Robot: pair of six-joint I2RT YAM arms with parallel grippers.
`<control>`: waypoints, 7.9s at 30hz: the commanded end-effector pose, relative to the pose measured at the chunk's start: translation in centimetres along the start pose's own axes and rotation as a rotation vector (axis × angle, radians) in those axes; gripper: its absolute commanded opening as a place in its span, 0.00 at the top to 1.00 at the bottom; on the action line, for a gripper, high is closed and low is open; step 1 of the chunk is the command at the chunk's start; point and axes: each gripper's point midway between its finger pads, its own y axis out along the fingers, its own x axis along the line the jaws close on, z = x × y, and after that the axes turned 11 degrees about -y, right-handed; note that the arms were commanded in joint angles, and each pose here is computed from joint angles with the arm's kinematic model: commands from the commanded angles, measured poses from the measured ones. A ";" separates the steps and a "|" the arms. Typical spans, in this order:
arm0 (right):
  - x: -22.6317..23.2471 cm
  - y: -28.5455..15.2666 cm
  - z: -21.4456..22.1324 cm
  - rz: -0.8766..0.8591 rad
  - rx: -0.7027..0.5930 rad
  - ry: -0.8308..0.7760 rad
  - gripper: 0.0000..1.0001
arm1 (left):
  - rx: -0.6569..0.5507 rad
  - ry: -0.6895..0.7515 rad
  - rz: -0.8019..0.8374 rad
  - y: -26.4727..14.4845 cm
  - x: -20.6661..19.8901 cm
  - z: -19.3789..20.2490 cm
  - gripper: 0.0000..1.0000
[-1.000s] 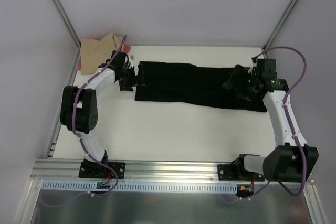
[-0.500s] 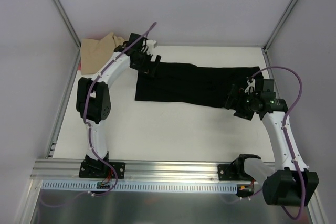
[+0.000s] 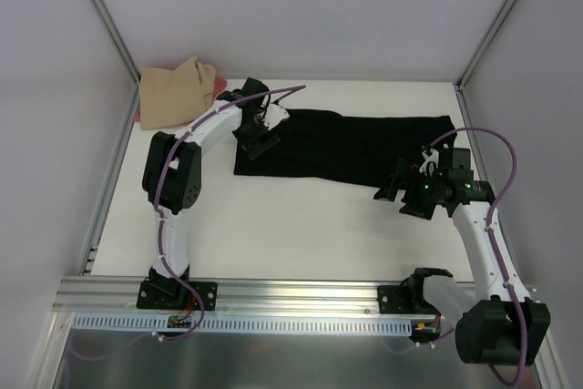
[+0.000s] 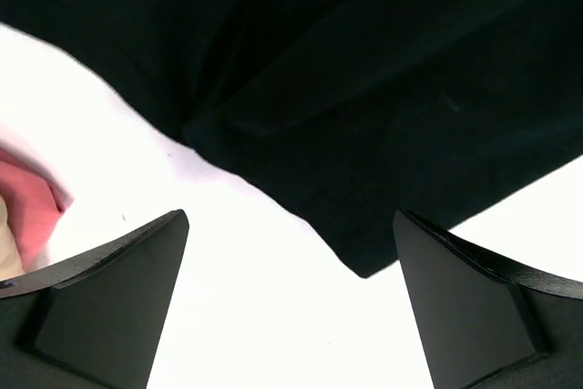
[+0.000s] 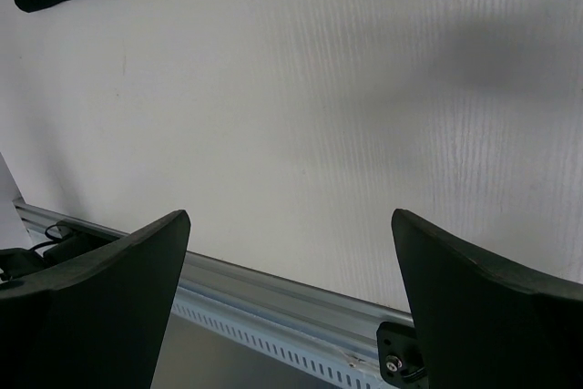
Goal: Fold and stack the t-shirts
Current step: Rotate the tshirt 90 degrees
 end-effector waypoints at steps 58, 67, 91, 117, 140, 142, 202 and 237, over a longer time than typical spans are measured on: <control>2.1 -2.6 1.8 -0.097 -0.086 -0.043 0.01 | 0.601 -0.195 0.548 -1.2 -21.7 13.9 0.01; 2.7 -3.6 3.3 -0.121 -0.104 -0.044 0.01 | 0.599 -0.218 0.587 -4.1 -30.5 15.9 0.01; -0.6 0.5 -7.4 0.071 -0.094 0.020 0.01 | -0.575 -0.259 0.028 -25.2 -20.7 2.1 0.01; -11.9 15.4 -19.4 0.320 0.054 0.195 0.01 | -0.800 -0.228 0.373 -28.1 -23.3 5.7 0.01; -3.1 26.9 -30.3 -0.194 -0.032 0.254 0.00 | -0.703 -0.116 0.296 -23.7 -24.8 4.1 0.01; -1.4 27.1 -30.6 -0.265 -0.031 0.264 0.01 | -0.694 -0.109 0.288 -23.2 -24.9 4.0 0.01; 8.8 23.7 -23.5 -0.253 0.104 -0.101 0.00 | -0.660 -0.303 0.382 -20.1 -25.3 8.7 0.01; 5.6 5.2 1.1 -0.120 0.087 -0.133 0.01 | -0.471 -0.525 0.580 -14.8 -28.7 13.1 0.01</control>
